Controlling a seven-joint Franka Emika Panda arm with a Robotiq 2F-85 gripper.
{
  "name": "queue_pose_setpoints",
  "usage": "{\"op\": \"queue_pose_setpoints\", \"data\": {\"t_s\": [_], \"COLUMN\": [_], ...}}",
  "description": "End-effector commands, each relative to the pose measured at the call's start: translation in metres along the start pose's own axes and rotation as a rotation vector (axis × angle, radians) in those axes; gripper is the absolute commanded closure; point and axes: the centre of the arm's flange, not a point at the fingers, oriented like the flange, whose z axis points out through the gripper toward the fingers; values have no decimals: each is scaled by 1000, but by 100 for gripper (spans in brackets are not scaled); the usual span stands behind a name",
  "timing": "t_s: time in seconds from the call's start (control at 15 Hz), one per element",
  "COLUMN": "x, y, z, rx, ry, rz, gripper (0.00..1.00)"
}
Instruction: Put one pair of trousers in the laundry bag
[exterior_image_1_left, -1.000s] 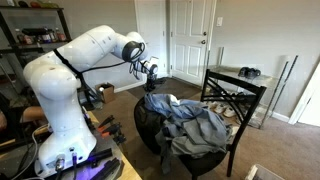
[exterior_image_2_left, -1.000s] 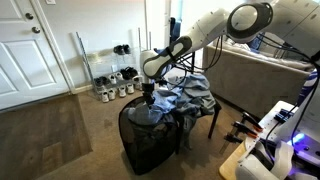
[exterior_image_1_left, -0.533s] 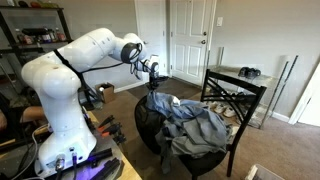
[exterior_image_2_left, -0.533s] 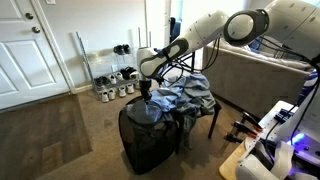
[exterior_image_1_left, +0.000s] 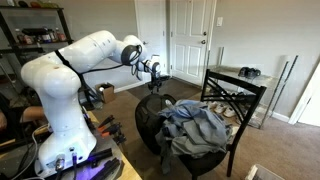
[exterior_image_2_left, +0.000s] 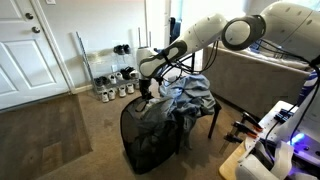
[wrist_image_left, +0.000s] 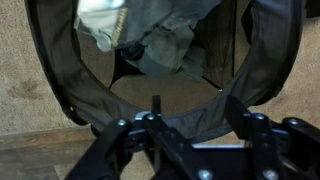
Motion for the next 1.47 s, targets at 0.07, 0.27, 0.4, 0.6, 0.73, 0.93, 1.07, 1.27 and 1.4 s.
{"op": "queue_pose_setpoints", "data": {"t_s": [0.07, 0.27, 0.4, 0.6, 0.73, 0.93, 1.07, 1.27, 1.4], "x": [-11, -18, -33, -60, -80, -107, -124, -139, -148], "y": [-3, -4, -6, -11, -15, -23, -24, -26, -26], "z": [-1, 1, 4, 13, 23, 34, 39, 41, 39], "rx": [-13, -28, -36, -44, -54, -62, -52, -34, -24], "ry": [22, 37, 21, -1, 7, 45, 73, 125, 169], "rz": [53, 86, 213, 378, 486, 647, 754, 903, 995], "gripper": [1, 0, 0, 0, 0, 0, 0, 0, 0]}}
